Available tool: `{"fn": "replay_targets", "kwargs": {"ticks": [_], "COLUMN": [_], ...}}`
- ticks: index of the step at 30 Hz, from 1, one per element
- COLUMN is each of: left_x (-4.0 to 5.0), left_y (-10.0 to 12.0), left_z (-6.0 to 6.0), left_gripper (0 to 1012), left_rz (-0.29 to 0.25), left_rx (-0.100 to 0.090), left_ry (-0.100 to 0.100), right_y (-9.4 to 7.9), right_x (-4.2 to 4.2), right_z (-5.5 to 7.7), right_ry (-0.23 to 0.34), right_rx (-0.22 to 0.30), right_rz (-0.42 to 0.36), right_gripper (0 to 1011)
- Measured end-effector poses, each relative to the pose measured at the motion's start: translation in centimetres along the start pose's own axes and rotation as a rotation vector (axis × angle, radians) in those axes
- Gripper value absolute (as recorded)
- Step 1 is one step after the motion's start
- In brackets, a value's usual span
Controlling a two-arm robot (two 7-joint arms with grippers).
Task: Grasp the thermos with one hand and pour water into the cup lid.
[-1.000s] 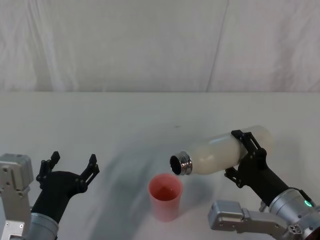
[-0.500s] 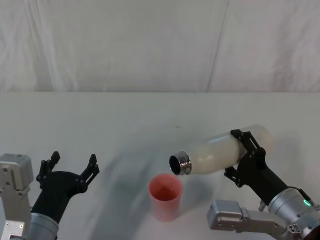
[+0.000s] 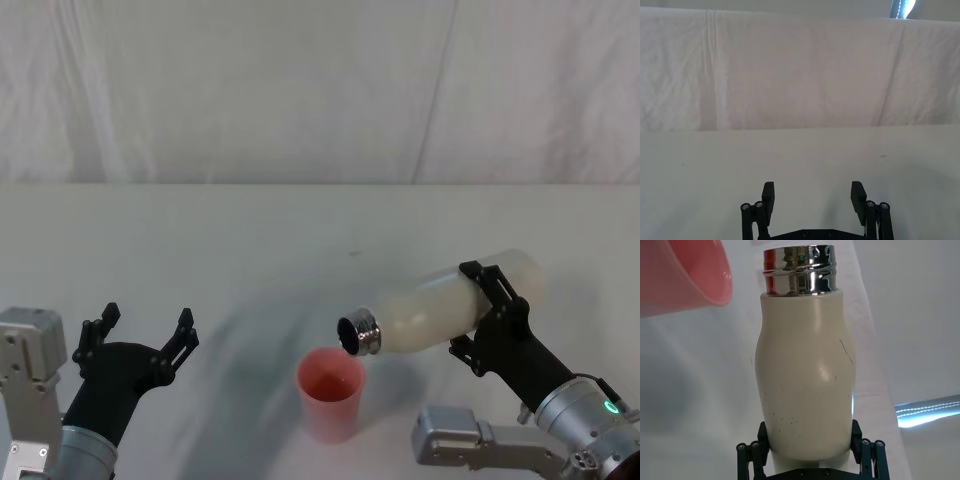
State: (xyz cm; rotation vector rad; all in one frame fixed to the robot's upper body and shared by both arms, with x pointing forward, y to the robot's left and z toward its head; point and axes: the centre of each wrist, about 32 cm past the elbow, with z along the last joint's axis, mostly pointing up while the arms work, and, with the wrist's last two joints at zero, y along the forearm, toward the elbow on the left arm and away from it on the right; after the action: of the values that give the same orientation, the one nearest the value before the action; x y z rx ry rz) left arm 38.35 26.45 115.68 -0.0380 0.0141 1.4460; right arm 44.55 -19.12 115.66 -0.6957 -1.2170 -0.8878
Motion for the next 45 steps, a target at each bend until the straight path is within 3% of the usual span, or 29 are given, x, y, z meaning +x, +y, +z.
{"fn": "replay_targets", "kwargs": {"ticks": [16,45], "left_x": [0.00,0.00], "left_y": [0.00,0.00], "left_z": [0.00,0.00], "left_gripper": [1001,1001], "left_rz": [0.000,0.000], "left_rx": [0.000,0.000], "left_ry": [0.000,0.000], "right_y": [0.10,0.51], "right_x": [-0.37,-0.29], "right_z": [-0.11,0.46], "right_ry": [-0.048,-0.078], "right_rx": [0.005,0.040], "right_rz": [0.002,-0.010], "right_gripper": [962,962]}}
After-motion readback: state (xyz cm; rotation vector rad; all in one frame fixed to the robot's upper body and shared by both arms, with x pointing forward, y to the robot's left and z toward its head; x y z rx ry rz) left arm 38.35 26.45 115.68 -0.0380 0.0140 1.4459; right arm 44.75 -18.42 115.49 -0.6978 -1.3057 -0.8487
